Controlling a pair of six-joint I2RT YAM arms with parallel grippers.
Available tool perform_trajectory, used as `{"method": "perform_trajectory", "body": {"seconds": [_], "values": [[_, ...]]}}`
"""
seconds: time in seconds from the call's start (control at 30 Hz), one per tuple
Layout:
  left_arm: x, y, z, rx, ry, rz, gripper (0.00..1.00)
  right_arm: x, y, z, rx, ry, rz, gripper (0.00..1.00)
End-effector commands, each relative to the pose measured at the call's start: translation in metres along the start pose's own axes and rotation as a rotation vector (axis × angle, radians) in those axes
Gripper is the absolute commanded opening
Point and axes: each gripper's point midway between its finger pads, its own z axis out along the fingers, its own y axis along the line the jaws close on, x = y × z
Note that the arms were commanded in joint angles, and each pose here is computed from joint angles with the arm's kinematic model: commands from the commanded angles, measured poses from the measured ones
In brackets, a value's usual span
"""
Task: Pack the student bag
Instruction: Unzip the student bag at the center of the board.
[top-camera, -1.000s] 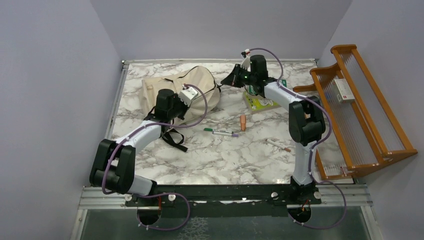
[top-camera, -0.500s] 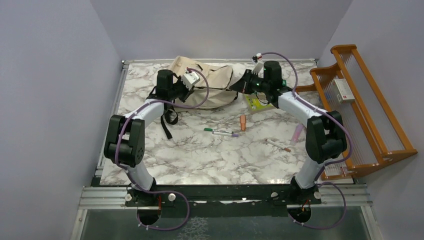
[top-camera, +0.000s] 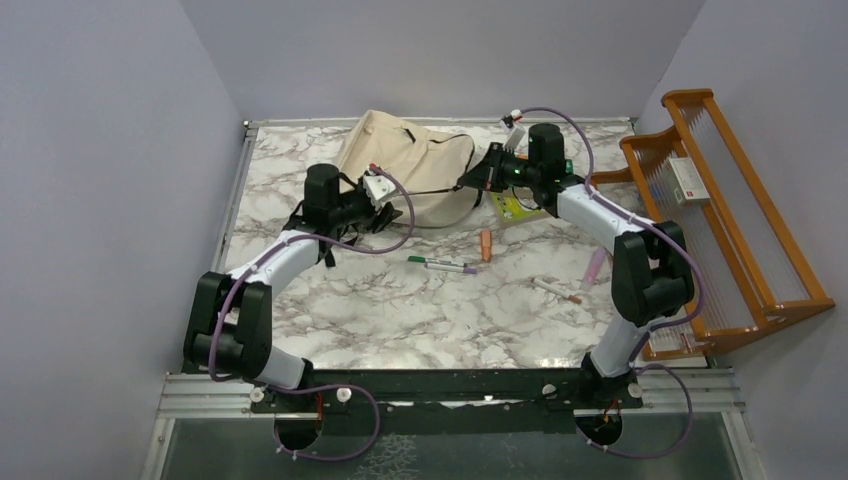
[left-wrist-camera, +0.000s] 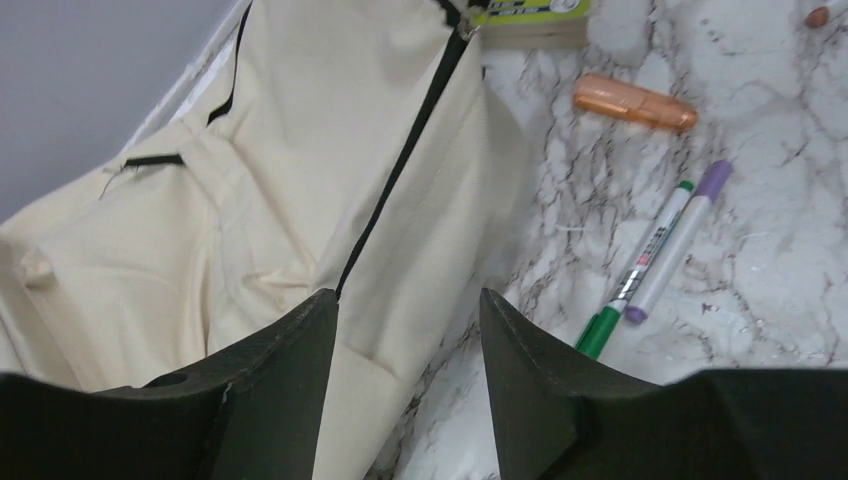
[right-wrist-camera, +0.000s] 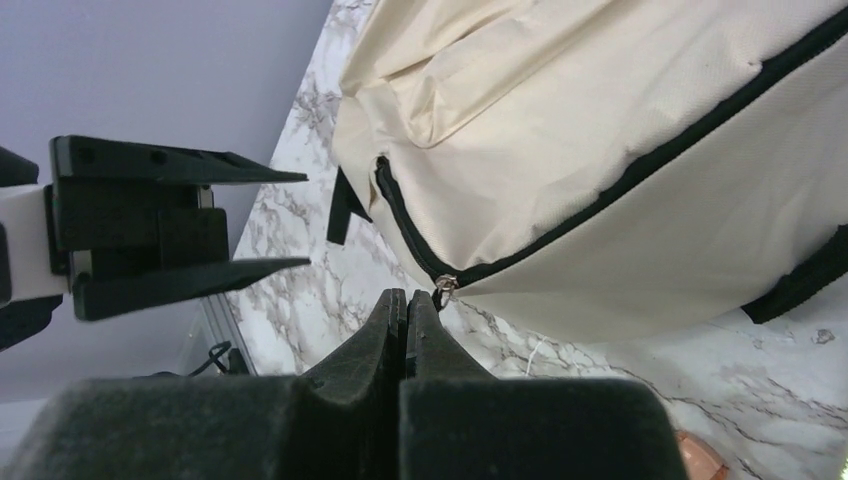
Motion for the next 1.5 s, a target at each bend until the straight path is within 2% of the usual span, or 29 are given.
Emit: {"method": "perform_trajectory", "body": {"seconds": [0.0,0.27,0.53,0.77,1.1,1.4,1.47], "values": [[-0.034,-0.020,0.003,0.082,-0.108,0.114,0.57,-0.010,0.018,0.000,-0.092,0.008,-0.034,0.01],[-0.044,-0.032,0.041,0.137,-0.116,0.230,0.58,-0.003,0.021,-0.001,-0.122,0.032,-0.035,0.01],[-0.054,-0.037,0.086,0.173,-0.126,0.259,0.58,0.003,0.028,-0.004,-0.131,0.045,-0.041,0.01],[-0.050,-0.041,0.103,0.167,-0.106,0.256,0.55,0.008,0.032,-0.006,-0.138,0.051,-0.043,0.01],[-0.027,-0.051,0.101,0.168,-0.051,0.186,0.32,0.011,0.035,-0.010,-0.146,0.052,-0.046,0.01],[-0.006,-0.064,0.093,0.203,0.020,0.144,0.00,0.012,0.034,-0.011,-0.142,0.051,-0.049,0.01],[-0.002,-0.068,0.087,0.212,0.035,0.141,0.00,0.009,0.030,-0.009,-0.122,0.038,-0.053,0.01]]}}
